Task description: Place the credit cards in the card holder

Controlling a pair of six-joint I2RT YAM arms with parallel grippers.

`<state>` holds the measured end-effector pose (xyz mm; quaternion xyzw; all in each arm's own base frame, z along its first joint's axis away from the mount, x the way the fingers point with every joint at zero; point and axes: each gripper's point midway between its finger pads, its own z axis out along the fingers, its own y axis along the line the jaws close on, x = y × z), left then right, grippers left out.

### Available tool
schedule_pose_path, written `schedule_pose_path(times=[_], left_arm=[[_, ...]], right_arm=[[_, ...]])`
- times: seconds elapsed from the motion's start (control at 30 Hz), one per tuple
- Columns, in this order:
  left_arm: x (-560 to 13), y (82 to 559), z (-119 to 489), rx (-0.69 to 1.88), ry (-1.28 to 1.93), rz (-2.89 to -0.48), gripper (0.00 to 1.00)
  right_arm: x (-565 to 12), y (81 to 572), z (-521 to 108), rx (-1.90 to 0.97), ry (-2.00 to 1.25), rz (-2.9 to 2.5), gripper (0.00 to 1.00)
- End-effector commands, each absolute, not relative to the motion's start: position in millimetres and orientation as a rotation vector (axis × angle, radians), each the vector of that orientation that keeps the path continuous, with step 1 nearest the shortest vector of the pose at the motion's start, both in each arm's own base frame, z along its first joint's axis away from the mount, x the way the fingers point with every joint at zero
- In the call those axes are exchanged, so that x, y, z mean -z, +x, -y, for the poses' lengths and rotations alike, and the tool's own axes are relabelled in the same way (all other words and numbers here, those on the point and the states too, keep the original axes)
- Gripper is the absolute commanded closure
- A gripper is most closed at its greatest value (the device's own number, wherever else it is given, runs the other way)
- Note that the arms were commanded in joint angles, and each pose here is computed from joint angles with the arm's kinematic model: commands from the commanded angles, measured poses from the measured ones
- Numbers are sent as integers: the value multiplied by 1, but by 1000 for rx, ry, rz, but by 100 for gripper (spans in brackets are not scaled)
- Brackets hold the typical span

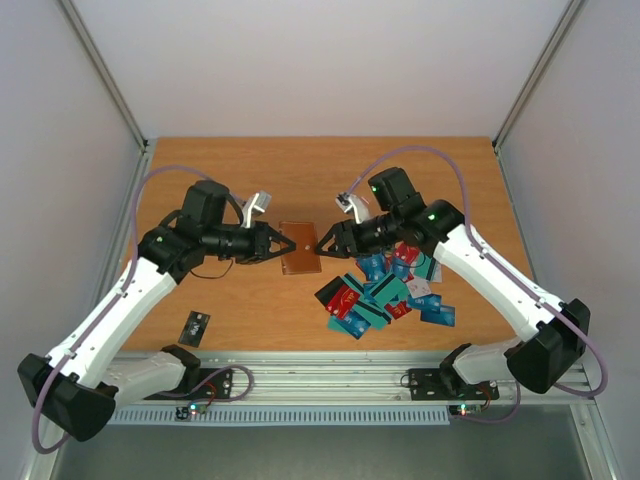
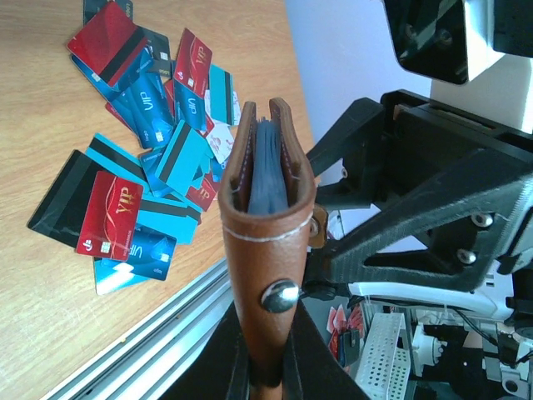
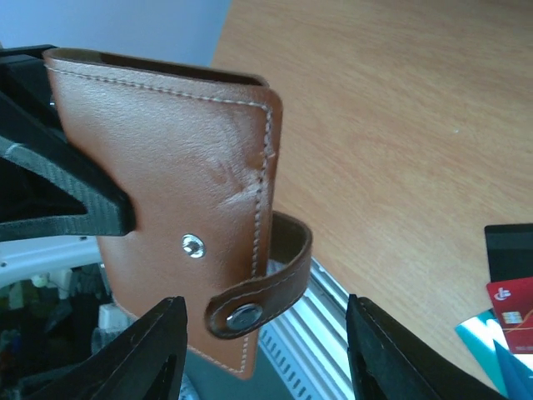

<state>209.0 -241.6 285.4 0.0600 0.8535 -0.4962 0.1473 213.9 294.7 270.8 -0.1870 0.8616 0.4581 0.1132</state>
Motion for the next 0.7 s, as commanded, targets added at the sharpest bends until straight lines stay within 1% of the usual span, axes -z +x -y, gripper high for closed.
schedule_pose_path(times=[0.0,0.13,0.23,0.37,0.67], left_arm=[[-301,205,246,1489,251,-2360,100],[-301,204,246,1488,257,-2359,100],[-303,203,245,1492,262,-2349,100],[-301,203,247,1504,262,-2353,100],[-300,201,248,1522,285,-2346,100]], right_arm=[[-265,220,-292,-1265,-588,-2542,50],[-256,219,-284,-1191,-586,-2569,60],[-251,218,-278,-1148,-580,-2585,64],[-246,217,-279,-1157,-590,-2599,65],[-253,215,-294,-1290,-617,-2558,64]])
